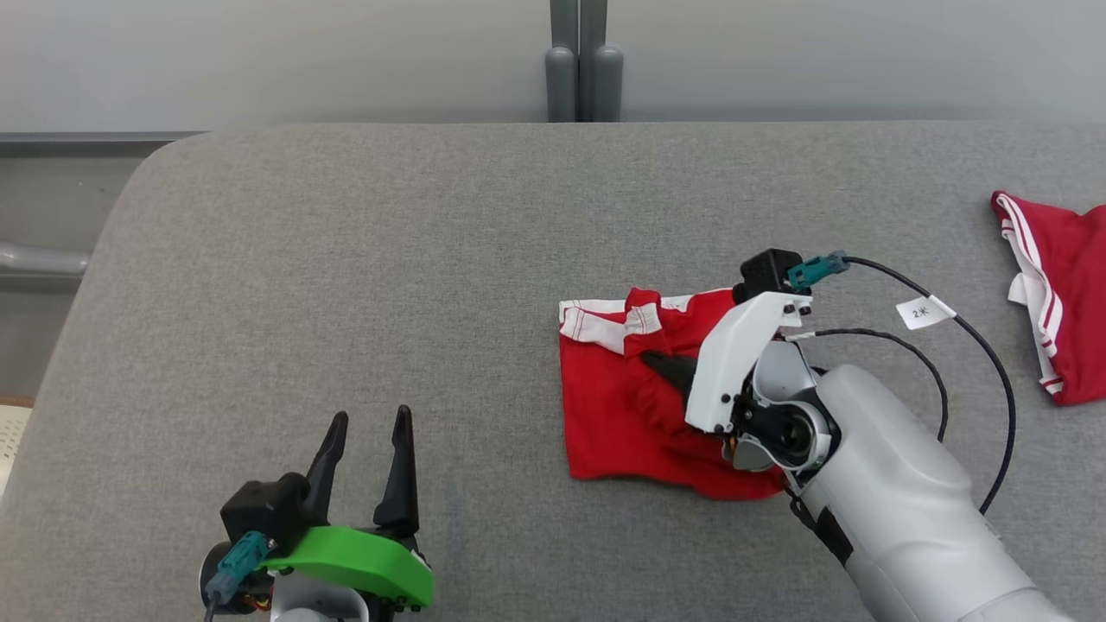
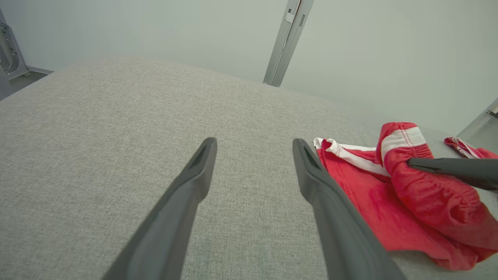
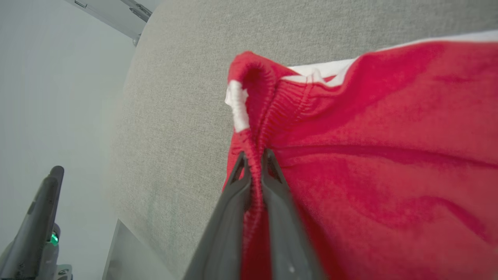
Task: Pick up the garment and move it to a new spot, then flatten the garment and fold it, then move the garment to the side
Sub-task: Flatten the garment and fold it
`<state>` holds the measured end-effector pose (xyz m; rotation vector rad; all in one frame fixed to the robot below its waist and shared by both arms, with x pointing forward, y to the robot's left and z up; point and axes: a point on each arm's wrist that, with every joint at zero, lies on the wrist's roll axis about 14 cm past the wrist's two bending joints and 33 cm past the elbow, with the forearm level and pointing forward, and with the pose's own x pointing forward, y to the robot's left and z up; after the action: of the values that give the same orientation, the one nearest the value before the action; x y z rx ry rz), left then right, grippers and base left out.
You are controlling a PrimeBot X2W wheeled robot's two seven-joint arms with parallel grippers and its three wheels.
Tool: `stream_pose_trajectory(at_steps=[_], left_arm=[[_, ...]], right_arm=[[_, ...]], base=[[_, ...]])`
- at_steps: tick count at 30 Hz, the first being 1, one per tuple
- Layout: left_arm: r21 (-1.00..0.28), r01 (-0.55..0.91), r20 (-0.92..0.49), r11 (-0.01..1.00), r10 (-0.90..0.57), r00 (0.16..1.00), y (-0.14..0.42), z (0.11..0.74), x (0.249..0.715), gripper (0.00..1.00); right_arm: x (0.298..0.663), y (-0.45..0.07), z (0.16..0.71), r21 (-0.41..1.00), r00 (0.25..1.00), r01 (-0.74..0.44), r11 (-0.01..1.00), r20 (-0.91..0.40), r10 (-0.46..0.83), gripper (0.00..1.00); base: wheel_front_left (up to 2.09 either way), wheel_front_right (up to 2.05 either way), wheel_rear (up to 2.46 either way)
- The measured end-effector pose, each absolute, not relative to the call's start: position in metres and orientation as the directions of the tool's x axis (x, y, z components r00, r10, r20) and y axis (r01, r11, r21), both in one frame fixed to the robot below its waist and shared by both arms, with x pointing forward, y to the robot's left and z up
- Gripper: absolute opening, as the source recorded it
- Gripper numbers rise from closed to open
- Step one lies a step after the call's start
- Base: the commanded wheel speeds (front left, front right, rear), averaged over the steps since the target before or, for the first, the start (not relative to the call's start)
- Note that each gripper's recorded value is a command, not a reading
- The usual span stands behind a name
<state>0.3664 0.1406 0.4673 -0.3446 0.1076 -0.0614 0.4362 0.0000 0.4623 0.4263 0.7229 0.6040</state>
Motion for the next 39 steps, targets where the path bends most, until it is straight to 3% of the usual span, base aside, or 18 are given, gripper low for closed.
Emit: stream_pose_trajectory(at_steps=[9, 11, 12, 13, 21, 26, 33, 36, 39], left_arm=[[-0.35, 0.024, -0.097, 0.936, -0.061, 0.993, 0.144, 0.465, 0.365, 1.0], [-0.352, 0.021, -0.098, 0.936, -0.059, 0.993, 0.144, 0.465, 0.364, 1.0], [-0.353, 0.02, -0.098, 0.936, -0.058, 0.994, 0.144, 0.465, 0.365, 1.0], [-0.354, 0.02, -0.096, 0.935, -0.058, 0.994, 0.144, 0.465, 0.365, 1.0], [-0.354, 0.023, -0.097, 0.935, -0.061, 0.993, 0.143, 0.465, 0.365, 1.0], [-0.353, 0.038, -0.093, 0.935, -0.076, 0.993, 0.138, 0.465, 0.368, 1.0], [-0.342, 0.082, -0.075, 0.936, -0.114, 0.991, 0.127, 0.47, 0.376, 1.0], [-0.331, 0.108, -0.037, 0.937, -0.127, 0.991, 0.122, 0.482, 0.385, 1.0], [-0.324, 0.122, -0.016, 0.938, -0.135, 0.991, 0.119, 0.489, 0.39, 1.0]], right_arm=[[0.438, 0.022, 0.455, 0.506, 0.554, -0.419, 0.754, -0.516, 0.654, 0.0], [0.436, 0.029, 0.456, 0.523, 0.542, -0.425, 0.739, -0.507, 0.67, 0.45], [0.435, 0.032, 0.457, 0.534, 0.54, -0.425, 0.731, -0.498, 0.678, 0.89], [0.434, 0.035, 0.458, 0.552, 0.536, -0.423, 0.719, -0.487, 0.689, 1.0], [0.438, 0.046, 0.474, 0.586, 0.561, -0.434, 0.684, -0.418, 0.715, 1.0], [0.456, 0.042, 0.502, 0.586, 0.644, -0.448, 0.676, -0.313, 0.698, 1.0], [0.489, -0.013, 0.541, 0.344, 0.816, -0.505, 0.792, -0.109, 0.568, 1.0], [0.493, -0.049, 0.554, 0.27, 0.877, -0.467, 0.842, 0.018, 0.48, 1.0], [0.49, -0.077, 0.553, 0.223, 0.907, -0.421, 0.88, 0.064, 0.417, 1.0]], base=[[0.0, 0.0, 0.0], [0.0, 0.0, 0.0], [0.0, 0.0, 0.0], [0.0, 0.0, 0.0], [0.0, 0.0, 0.0], [0.0, 0.0, 0.0], [0.0, 0.0, 0.0], [0.0, 0.0, 0.0], [0.0, 0.0, 0.0]])
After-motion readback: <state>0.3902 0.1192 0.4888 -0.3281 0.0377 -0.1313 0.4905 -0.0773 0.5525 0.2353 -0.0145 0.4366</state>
